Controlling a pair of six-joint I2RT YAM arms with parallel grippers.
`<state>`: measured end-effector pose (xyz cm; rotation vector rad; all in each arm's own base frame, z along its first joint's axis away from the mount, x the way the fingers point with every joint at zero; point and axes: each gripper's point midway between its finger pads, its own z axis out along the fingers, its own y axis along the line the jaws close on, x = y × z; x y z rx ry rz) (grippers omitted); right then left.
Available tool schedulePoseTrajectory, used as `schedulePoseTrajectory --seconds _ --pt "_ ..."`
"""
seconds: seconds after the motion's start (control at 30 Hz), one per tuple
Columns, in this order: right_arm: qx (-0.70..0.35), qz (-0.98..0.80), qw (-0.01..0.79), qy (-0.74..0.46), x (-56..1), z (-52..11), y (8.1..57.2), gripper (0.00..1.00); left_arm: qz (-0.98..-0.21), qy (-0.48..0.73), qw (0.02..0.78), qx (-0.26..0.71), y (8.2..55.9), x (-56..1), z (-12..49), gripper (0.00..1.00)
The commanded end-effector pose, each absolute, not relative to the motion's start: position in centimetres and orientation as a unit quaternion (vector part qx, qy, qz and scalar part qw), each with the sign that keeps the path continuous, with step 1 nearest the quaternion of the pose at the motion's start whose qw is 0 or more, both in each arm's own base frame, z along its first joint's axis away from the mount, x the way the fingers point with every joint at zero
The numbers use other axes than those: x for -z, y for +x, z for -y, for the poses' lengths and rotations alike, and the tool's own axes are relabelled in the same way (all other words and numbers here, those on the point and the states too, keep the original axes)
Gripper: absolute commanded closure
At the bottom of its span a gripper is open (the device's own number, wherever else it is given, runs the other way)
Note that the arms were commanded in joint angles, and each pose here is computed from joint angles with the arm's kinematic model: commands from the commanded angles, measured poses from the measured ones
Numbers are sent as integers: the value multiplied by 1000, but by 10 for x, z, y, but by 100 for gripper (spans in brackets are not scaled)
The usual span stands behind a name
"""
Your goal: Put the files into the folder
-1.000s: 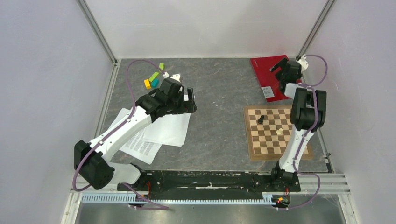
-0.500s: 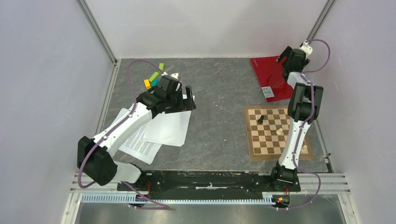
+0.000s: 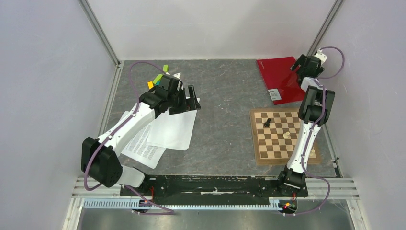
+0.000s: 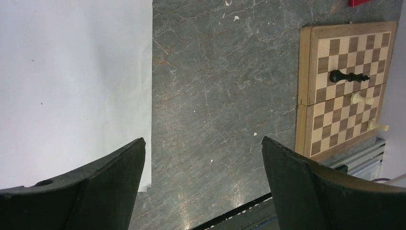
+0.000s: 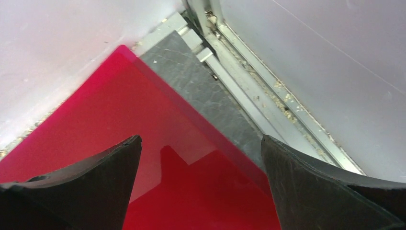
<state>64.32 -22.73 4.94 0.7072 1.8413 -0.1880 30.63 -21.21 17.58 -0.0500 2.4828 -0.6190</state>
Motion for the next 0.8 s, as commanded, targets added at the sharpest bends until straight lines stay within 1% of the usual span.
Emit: schedulePoseTrajectory --seconds 0.0,0.23,0.43,0.63,0.77 --pt "48 -772 563 292 -59 226 656 2 -921 -16 287 262 315 -181 223 4" --pt "13 -784 542 304 -35 213 652 2 -921 -20 277 272 316 -178 225 5" --pt "-43 -793 525 308 -22 189 652 2 -920 -24 278 276 318 -181 224 5" --pt "-38 -811 507 290 -20 164 645 2 -918 -25 277 284 316 -184 225 6" --pt "-59 -816 495 292 -16 151 642 2 -916 -25 278 288 315 -185 224 5"
